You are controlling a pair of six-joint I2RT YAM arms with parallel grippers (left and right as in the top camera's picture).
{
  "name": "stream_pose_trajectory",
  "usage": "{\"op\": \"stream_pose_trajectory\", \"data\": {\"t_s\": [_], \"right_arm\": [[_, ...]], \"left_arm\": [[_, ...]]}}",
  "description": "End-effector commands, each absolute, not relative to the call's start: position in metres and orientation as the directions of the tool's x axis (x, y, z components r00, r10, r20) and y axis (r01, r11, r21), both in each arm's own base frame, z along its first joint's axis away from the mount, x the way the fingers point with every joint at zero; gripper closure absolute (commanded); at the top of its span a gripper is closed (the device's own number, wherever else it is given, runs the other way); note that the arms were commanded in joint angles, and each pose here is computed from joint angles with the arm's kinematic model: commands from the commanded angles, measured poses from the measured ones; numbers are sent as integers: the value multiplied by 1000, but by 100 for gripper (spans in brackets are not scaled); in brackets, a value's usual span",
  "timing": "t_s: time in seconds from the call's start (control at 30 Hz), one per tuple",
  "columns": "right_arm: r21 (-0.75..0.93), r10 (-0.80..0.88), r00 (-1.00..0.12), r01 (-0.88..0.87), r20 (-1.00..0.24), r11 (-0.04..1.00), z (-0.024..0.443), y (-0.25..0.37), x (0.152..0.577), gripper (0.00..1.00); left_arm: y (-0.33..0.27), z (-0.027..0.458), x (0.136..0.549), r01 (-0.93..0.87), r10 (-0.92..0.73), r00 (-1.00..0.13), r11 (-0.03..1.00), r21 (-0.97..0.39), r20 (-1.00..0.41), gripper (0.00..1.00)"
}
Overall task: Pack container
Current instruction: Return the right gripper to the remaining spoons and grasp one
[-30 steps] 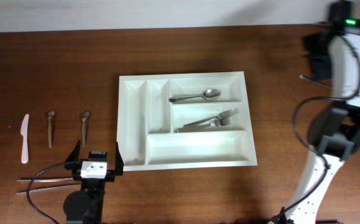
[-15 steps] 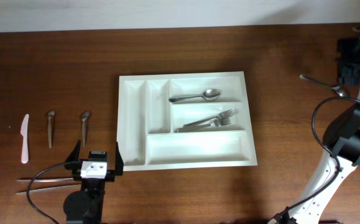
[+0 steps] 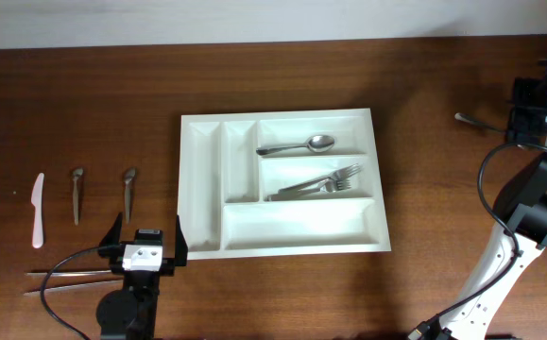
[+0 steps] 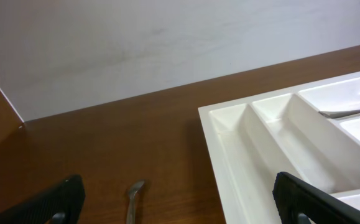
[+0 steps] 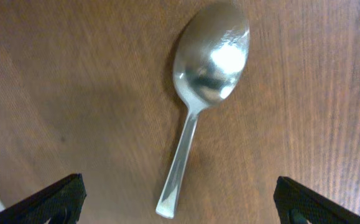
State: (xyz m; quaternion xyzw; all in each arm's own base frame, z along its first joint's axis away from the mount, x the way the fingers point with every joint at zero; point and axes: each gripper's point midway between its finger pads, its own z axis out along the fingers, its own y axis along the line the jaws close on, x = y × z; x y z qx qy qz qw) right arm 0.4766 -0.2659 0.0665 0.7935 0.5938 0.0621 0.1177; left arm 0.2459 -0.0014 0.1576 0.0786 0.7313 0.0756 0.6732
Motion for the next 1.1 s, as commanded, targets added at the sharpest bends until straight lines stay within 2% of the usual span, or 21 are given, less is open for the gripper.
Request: {"op": "stream_pose_trajectory", "data": {"t_s": [0.0,0.13,0.4,0.67,1.07], "right_arm": [[214,942,325,930,-88,-301,56,-277,464,2],[180,943,323,936,-86,-304,45,-276,459,2],[120,952,307,945,1,-305,8,-261,459,3],[157,958,288,946,-1,-284,7,-264,468,2],[108,957,291,951,9,-290,-4,-259,459,6]], "left_arm": [[-2,157,246,17,206,-76,978,206,-975,1],[-2,156,246,17,207,-77,978,206,-975,1],[-2,156,246,17,207,-77,978,206,-975,1],[-2,156,246,17,207,-77,978,206,-975,1],[-2,156,246,17,207,-77,978,206,-975,1]]}}
